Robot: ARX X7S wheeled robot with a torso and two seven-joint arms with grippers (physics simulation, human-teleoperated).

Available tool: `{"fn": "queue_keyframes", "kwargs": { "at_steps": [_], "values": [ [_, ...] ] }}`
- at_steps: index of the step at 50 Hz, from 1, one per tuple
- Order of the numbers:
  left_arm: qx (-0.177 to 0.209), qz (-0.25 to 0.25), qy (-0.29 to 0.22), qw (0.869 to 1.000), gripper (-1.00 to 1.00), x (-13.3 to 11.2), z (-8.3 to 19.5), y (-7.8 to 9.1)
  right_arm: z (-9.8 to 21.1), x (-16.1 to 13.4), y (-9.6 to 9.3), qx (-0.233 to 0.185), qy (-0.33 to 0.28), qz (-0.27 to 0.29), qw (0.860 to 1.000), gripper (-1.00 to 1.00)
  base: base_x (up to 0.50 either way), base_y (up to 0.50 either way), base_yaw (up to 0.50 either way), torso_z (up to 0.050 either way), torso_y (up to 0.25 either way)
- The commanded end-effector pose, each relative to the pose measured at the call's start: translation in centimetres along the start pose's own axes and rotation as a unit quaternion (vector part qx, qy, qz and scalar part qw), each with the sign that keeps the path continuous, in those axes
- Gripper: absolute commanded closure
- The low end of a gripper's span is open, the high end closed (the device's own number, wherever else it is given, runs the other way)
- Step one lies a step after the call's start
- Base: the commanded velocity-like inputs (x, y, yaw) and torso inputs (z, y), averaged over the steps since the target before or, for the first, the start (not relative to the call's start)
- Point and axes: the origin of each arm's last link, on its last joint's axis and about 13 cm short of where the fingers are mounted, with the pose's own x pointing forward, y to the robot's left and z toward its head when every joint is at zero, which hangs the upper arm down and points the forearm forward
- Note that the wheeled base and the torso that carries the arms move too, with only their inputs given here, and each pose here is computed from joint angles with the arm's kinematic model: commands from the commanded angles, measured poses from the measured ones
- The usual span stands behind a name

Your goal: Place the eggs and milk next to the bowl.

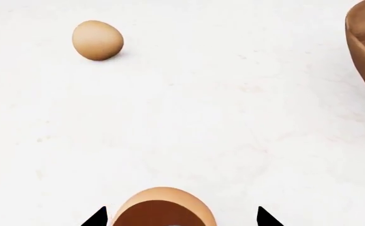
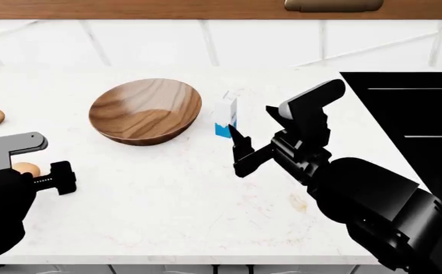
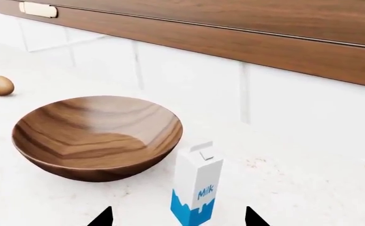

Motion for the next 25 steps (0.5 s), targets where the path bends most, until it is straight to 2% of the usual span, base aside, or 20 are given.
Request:
{"fn": "queue_keyframes", "kwargs": {
  "at_steps": [1, 10, 11, 25],
  "values": [
    [0.010, 0.020, 0.030, 0.999, -1.00, 0.48, -1.34, 0.42, 0.04, 0.03, -0.10, 0.001, 0.000, -0.001, 1.000, -1.00, 0.00, 0.00, 0.00, 0.000, 0.000],
    [0.009, 0.025, 0.037, 0.999, -1.00, 0.70, -1.80, 0.65, 0.24, 0.21, -0.48, 0.001, -0.001, -0.003, 1.000, -1.00, 0.00, 0.00, 0.00, 0.000, 0.000],
    [0.009, 0.025, 0.037, 0.999, 1.00, 0.70, -1.83, 0.65, 0.23, 0.20, -0.46, 0.001, -0.001, -0.002, 1.000, -1.00, 0.00, 0.00, 0.00, 0.000, 0.000],
    [0.010, 0.025, 0.035, 0.999, 1.00, 0.56, -1.82, 0.69, 0.24, 0.15, -0.51, 0.001, -0.002, -0.004, 1.000, -1.00, 0.00, 0.00, 0.00, 0.000, 0.000]
  ]
}}
